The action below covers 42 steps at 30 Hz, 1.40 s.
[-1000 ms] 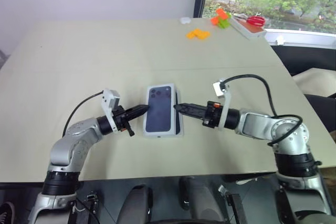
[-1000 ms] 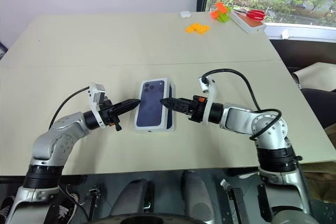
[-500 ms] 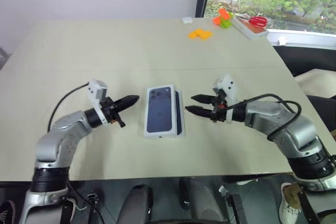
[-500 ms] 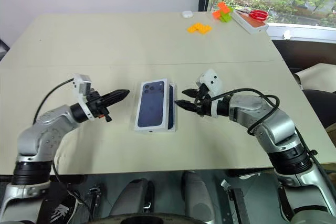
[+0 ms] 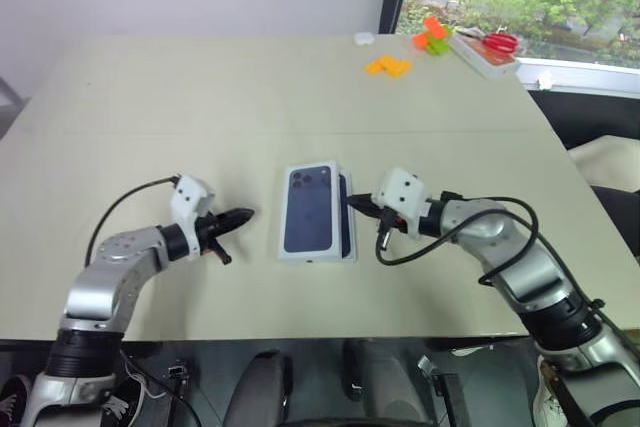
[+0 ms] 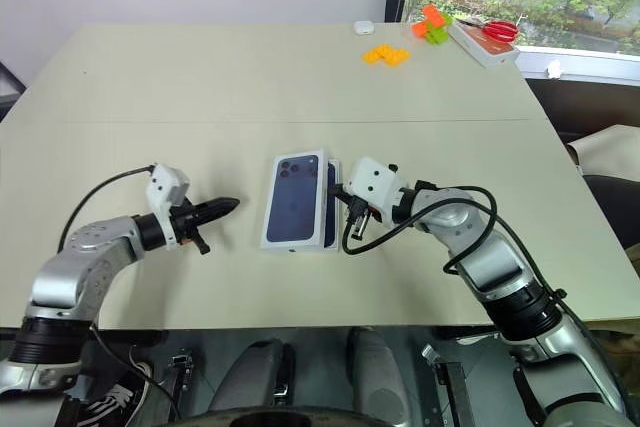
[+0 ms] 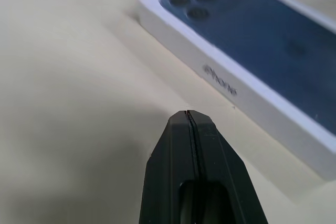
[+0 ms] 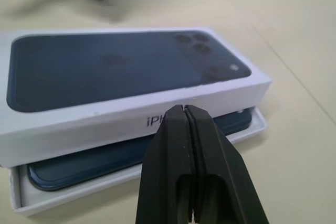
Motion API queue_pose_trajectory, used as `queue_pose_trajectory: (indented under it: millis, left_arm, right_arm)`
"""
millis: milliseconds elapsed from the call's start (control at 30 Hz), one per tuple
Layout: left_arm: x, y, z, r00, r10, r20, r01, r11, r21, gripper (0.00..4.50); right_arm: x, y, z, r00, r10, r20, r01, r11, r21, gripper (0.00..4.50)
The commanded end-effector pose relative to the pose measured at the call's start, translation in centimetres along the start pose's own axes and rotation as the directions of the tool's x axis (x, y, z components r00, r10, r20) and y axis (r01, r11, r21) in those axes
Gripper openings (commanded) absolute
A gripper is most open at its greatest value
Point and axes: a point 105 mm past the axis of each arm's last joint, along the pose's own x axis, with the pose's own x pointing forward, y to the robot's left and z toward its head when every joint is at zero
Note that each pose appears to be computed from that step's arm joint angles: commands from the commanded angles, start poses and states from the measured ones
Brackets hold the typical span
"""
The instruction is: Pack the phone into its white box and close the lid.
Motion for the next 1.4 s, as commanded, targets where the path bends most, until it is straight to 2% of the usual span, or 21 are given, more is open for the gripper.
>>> queue_pose_trajectory:
  millis: [33, 133, 333, 767, 1200, 1400]
  left_arm:
    - [1.0, -0.8, 0.1, 0.999, -0.045, -0.01, 0.045, 0.999, -0.003, 0.0]
    - [1.8, -1.4, -0.9, 0.994, -0.086, -0.067, 0.085, 0.996, -0.006, 0.0]
    - [2.9, -2.4, -1.0, 0.988, -0.131, -0.077, 0.131, 0.991, -0.003, 0.0]
    - [4.3, -3.5, 0.9, 0.987, -0.157, 0.009, 0.158, 0.987, -0.021, 0.0]
    - [3.7, -4.1, 3.1, 0.984, -0.157, 0.085, 0.16, 0.987, -0.028, 0.0]
    - [3.7, -4.4, 2.5, 0.983, -0.174, 0.057, 0.175, 0.985, -0.006, 0.0]
  right_arm:
    - [0.0, -0.5, 0.4, 0.999, -0.031, 0.011, 0.032, 0.999, -0.04, 0.05]
    - [0.0, -0.6, 0.2, 0.999, -0.037, 0.003, 0.037, 0.999, -0.039, 0.05]
    - [0.0, -0.6, 0.2, 0.999, -0.041, -0.003, 0.041, 0.998, -0.044, 0.05]
    - [0.1, 0.2, 0.1, 1.0, -0.015, -0.013, 0.014, 0.998, -0.069, 0.05]
    - [0.1, 0.3, -0.1, 1.0, -0.01, -0.019, 0.009, 0.998, -0.057, 0.05]
    - [-0.1, 0.1, -0.2, 1.0, -0.013, -0.027, 0.012, 0.998, -0.062, 0.05]
